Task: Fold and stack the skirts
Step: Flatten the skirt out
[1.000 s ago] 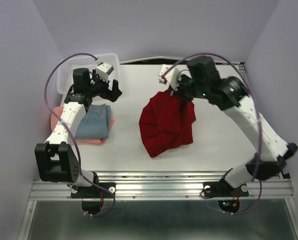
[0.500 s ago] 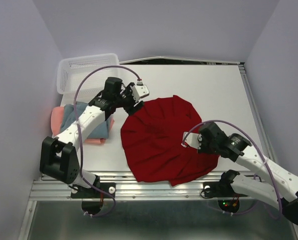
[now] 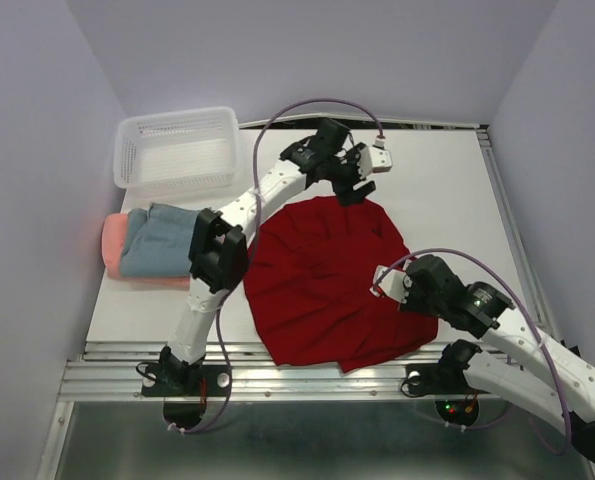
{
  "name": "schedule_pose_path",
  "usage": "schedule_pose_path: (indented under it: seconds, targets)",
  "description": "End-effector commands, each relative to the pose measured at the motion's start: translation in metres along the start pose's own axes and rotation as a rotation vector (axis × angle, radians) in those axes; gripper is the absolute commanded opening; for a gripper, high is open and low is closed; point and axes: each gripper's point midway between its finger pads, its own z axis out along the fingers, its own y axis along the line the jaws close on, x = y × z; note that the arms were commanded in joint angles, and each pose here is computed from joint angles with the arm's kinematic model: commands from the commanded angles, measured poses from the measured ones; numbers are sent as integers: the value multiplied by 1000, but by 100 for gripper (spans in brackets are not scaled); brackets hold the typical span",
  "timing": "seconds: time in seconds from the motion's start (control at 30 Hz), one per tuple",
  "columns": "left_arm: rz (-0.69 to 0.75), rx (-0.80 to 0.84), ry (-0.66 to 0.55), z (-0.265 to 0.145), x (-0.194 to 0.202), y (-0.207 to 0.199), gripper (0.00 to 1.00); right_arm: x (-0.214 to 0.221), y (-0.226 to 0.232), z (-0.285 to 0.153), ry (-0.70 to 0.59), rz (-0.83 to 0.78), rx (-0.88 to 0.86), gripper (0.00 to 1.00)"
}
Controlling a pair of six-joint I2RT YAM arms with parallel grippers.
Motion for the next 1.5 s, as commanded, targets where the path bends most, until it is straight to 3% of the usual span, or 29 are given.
schedule_pose_path:
  seconds: [0.0, 0.3, 0.6, 0.63, 0.73, 0.77, 0.83, 0.87, 1.07, 1.2, 1.37, 1.47]
  targets:
    - [-106, 227, 75, 45, 0, -52, 79, -4, -18, -11, -46, 82, 108, 1]
    - [-287, 341, 59, 62, 22, -88, 83, -15, -34, -28, -77, 123, 151, 1]
    - [-395, 359, 95, 76, 47, -101, 70, -17, -38, -30, -66, 111, 148, 1]
    - [-398, 369, 93, 75, 46, -103, 67, -17, -38, -30, -65, 110, 149, 1]
    - [-405, 419, 76, 69, 40, -110, 40, -15, -38, -30, -59, 115, 154, 1]
    - [-399, 414, 71, 63, 36, -109, 27, -15, -39, -31, -59, 119, 160, 1]
    - [-387, 391, 42, 51, 27, -101, 16, -15, -40, -31, -60, 129, 165, 1]
    - [-406, 345, 27, 46, 28, -89, 0, -15, -41, -32, -61, 137, 171, 1]
    - [-400, 74, -132, -49, -21, -5, 0, -22, -68, -46, -86, 167, 289, 1]
    - [-310, -162, -241, -140, -53, 49, 0, -45, -111, -72, -160, 215, 448, 1]
    - [-182, -338, -227, -193, -58, 53, 0, -80, -160, -106, -264, 285, 571, 1]
    - [-104, -439, -293, -237, -74, 37, 0, -100, -193, -123, -310, 350, 603, 1]
